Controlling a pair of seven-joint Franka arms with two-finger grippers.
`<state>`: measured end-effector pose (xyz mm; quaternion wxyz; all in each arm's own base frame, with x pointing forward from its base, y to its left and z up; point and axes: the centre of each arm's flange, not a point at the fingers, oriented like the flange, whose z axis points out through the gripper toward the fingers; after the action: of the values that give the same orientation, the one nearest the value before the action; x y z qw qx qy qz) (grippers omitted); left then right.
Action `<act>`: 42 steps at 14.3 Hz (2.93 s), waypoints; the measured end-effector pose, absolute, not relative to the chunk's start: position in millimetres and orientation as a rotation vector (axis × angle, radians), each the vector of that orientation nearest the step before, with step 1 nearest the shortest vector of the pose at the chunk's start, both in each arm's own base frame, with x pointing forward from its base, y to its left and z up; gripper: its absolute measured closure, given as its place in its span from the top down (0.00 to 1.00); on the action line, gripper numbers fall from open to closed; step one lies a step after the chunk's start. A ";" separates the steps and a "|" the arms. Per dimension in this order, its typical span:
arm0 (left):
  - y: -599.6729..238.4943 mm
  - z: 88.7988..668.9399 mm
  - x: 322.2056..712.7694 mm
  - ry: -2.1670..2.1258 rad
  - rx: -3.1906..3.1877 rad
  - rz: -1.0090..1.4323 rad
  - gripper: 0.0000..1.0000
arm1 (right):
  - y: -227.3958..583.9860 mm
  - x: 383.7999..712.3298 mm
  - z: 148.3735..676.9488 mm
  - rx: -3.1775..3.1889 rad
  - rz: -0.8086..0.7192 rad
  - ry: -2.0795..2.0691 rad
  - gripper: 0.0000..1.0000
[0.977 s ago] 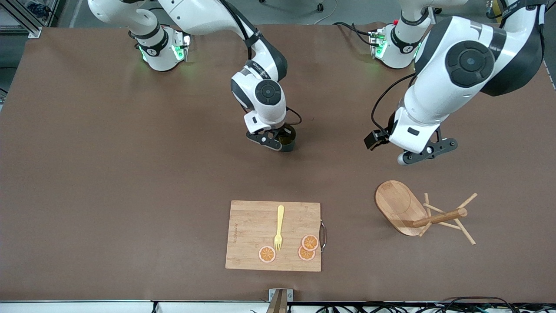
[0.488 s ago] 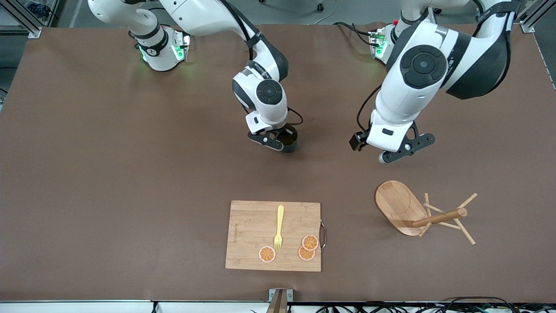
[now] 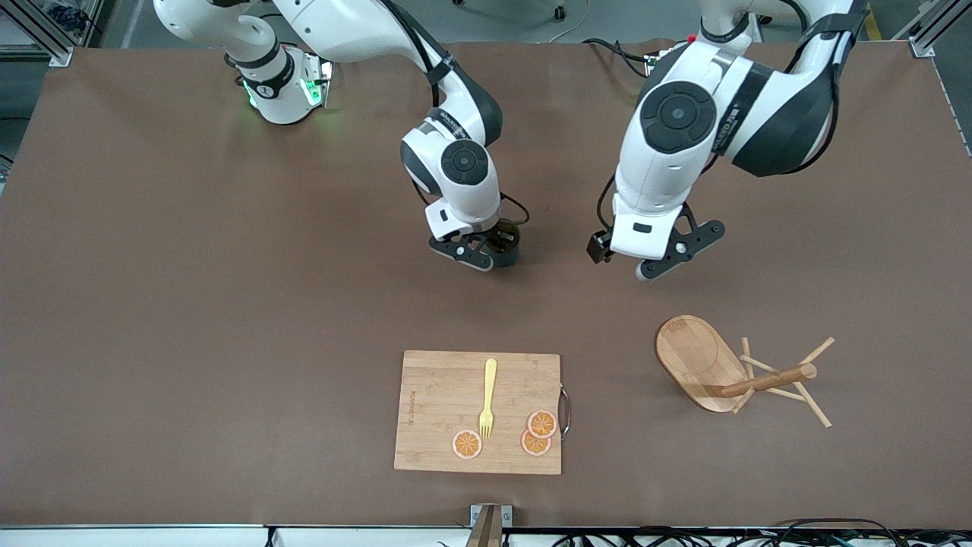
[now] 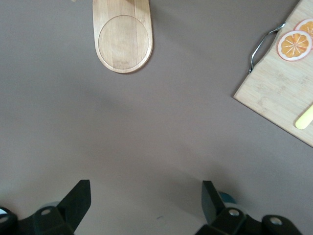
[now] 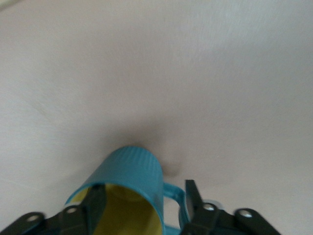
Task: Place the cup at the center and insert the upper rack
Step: 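Carry the mug toward the table middle while the left gripper approaches, then set the mug down and open the right gripper, withdrawing it, then lower the left gripper over the mug and grasp its handle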
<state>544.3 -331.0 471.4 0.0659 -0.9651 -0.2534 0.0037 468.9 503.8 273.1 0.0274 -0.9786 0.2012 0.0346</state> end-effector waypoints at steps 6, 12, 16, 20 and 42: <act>-374.7 438.1 525.4 -0.792 -2.844 -0.025 1.00 | 397.4 530.3 375.4 -3.084 0.210 0.349 1.00; -434.6 395.9 485.6 -0.842 -2.765 -0.062 1.00 | 197.8 605.2 417.6 -3.119 0.281 0.014 1.00; -487.7 360.4 445.2 -0.880 -2.737 -0.131 1.00 | 70.8 616.4 455.3 -3.136 0.282 -0.033 1.00; -537.7 318.3 398.5 -0.850 -2.725 -0.256 1.00 | -4.1 603.7 505.3 -3.135 0.350 0.081 1.00; -616.4 184.8 307.0 -0.836 -2.620 -0.918 0.70 | -38.2 587.7 580.6 -3.124 0.321 0.104 1.00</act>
<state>307.0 -616.4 184.8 0.1210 -0.8971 -0.2861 -0.3142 587.7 -38.2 580.6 -0.0003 -0.9942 0.0331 0.1021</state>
